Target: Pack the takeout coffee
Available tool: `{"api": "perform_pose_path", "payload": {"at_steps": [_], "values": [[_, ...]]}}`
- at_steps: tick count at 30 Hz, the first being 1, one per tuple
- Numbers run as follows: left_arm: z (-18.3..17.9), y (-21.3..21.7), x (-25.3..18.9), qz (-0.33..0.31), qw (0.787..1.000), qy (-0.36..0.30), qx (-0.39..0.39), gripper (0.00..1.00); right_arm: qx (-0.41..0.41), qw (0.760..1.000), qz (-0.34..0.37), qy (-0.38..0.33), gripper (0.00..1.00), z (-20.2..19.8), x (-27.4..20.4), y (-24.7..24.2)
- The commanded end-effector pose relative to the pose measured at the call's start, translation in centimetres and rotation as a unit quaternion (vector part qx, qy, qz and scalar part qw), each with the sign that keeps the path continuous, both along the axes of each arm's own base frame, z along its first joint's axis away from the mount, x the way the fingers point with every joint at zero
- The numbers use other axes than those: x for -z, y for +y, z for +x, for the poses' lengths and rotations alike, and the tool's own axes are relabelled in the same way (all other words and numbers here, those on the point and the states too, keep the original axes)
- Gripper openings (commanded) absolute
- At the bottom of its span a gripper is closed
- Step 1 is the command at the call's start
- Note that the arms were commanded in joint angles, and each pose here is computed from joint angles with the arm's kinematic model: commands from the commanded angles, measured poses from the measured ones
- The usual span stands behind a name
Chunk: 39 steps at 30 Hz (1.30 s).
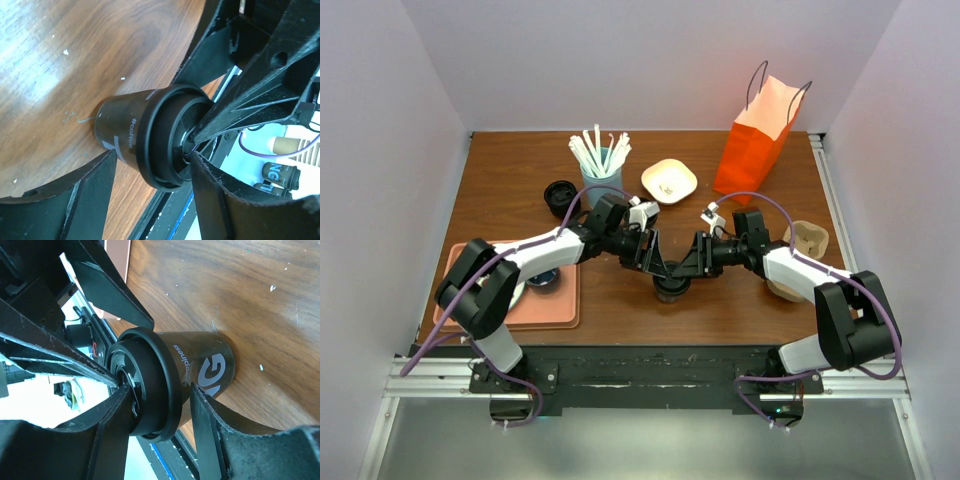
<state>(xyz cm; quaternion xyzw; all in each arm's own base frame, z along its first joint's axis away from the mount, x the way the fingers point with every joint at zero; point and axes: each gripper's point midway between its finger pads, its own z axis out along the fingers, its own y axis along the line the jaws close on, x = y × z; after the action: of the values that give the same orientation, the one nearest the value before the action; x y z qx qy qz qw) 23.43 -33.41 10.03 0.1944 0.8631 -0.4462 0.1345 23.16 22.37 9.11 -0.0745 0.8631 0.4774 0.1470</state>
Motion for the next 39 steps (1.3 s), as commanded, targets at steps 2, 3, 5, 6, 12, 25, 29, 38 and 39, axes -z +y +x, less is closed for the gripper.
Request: {"api": "perform_pose_path", "payload": {"at_steps": [2, 3, 5, 6, 12, 25, 29, 38, 39], "values": [[-0.3, -0.6, 1.0, 0.003, 1.0, -0.02, 0.018, 0.61, 0.017, 0.997, -0.07, 0.016, 0.49, -0.3, 3.2, -1.4], [-0.3, -0.5, 1.2, 0.007, 1.0, -0.02, 0.016, 0.6, 0.019, 0.997, -0.069, 0.015, 0.49, -0.2, 3.0, -1.4], [-0.1, -0.1, 1.7, 0.021, 0.999, -0.024, 0.005, 0.58, 0.024, 0.997, -0.066, 0.012, 0.51, 0.0, 2.6, -1.3], [0.0, 0.2, 2.0, 0.029, 0.999, -0.024, 0.001, 0.57, 0.028, 0.998, -0.064, 0.011, 0.51, 0.2, 2.2, -1.3], [-0.2, 1.4, 3.6, 0.063, 0.998, -0.022, -0.012, 0.54, 0.053, 0.997, -0.048, -0.012, 0.61, 2.0, -1.0, -0.7], [-0.2, 1.7, 4.6, 0.078, 0.997, -0.013, -0.021, 0.52, 0.101, 0.992, -0.061, -0.044, 0.73, 4.1, -5.6, -2.1], [-0.2, 1.8, 4.7, 0.082, 0.996, -0.012, -0.023, 0.52, 0.13, 0.989, -0.064, -0.042, 0.67, 3.3, -6.2, -3.4], [-0.4, 2.0, 4.9, 0.085, 0.996, -0.008, -0.024, 0.52, 0.105, 0.993, -0.046, 0.001, 0.46, -0.4, -4.0, -3.4], [-0.4, 2.0, 5.0, 0.085, 0.996, -0.007, -0.024, 0.52, 0.103, 0.994, -0.041, 0.005, 0.46, -0.6, -3.7, -3.3]]}}
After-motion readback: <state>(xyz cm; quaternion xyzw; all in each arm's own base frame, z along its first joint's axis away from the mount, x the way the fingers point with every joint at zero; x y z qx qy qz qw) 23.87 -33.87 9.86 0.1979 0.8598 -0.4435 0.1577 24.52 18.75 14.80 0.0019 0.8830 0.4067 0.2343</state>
